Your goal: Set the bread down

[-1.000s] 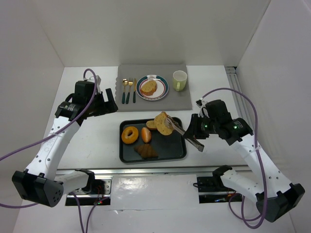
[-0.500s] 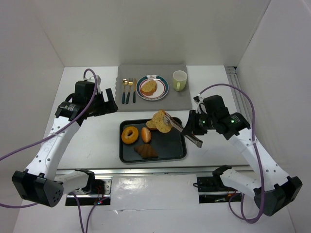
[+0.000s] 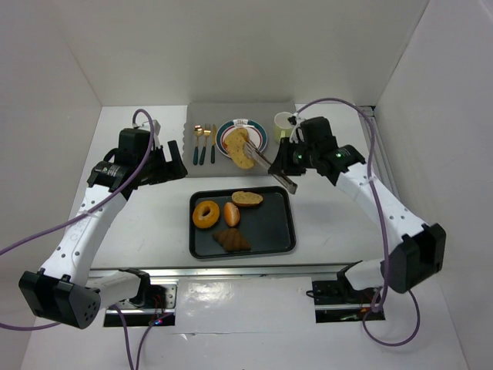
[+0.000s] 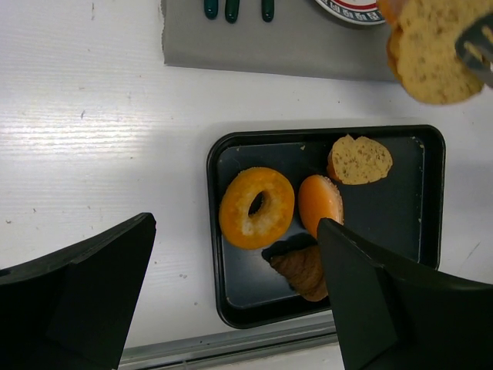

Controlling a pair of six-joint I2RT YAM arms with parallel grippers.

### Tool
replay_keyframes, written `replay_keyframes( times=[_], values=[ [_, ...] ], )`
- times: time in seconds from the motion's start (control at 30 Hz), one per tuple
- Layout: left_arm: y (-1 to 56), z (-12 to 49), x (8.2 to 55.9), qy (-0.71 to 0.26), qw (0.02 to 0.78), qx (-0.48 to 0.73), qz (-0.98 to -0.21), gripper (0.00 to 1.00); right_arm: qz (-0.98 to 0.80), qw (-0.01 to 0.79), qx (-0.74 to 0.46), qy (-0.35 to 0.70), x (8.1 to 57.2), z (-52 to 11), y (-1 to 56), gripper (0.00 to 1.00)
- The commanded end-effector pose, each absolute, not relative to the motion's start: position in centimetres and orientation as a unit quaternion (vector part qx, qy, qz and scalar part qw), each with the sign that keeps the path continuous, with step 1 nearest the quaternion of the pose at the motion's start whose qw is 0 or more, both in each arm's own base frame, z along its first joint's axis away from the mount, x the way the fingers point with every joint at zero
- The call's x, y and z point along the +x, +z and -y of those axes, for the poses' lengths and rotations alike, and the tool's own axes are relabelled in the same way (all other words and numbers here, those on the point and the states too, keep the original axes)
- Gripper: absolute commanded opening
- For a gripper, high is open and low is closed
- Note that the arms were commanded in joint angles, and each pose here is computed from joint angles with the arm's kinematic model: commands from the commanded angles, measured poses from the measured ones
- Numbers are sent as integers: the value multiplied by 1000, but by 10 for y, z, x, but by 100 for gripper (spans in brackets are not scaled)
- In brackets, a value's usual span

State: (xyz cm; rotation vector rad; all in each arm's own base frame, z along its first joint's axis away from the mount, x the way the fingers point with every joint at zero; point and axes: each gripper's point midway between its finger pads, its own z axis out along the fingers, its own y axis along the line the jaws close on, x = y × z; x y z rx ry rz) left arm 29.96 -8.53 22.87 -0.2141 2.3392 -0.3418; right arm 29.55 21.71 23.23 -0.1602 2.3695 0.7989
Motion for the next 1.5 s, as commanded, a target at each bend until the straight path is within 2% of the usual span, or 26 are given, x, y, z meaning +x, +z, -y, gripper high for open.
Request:
replay_keyframes(
  times=[0.0,0.1,0.2,0.43,0.5,0.53,0.57,0.67,0.77,0.93,1.07,1.13,1.27,1.47],
  values=[
    [240,91,304,-151,393,-82,-904,100,-849,418,-74,315,363,-237,271,14],
    [238,89,305,-145,390,-85,-905,100,-847,428,-67,308,393,-243,272,14],
    [236,86,305,-136,389,-89,-907,100,-860,417,-60,289,422,-247,239,13],
    [234,85,303,-132,386,-85,-909,100,-869,408,-29,279,455,-238,210,13],
    [234,85,303,-132,386,-85,-909,100,-868,413,-16,276,459,-233,209,22],
    [234,85,303,-132,386,-85,-909,100,-868,413,-16,276,459,-233,209,37],
    [234,85,303,-132,386,-85,-909,100,-868,413,-16,276,459,-233,209,45],
    [234,85,303,-132,386,-85,-909,100,-868,412,-12,278,459,-233,209,60],
    [237,85,302,-134,390,-84,-907,100,-869,410,-12,277,455,-232,210,63],
    [237,85,302,-134,390,-84,-907,100,-857,441,-2,265,447,-220,243,63],
    [242,83,301,-129,392,-87,-907,100,-849,483,41,210,441,-184,268,63],
    [241,81,301,-122,389,-85,-909,100,-841,511,86,154,436,-146,273,63],
    [241,81,301,-122,389,-85,-909,100,-832,522,181,48,429,-65,250,68],
    [242,81,306,-120,388,-80,-910,100,-846,479,232,-3,447,-14,186,70]
  ],
)
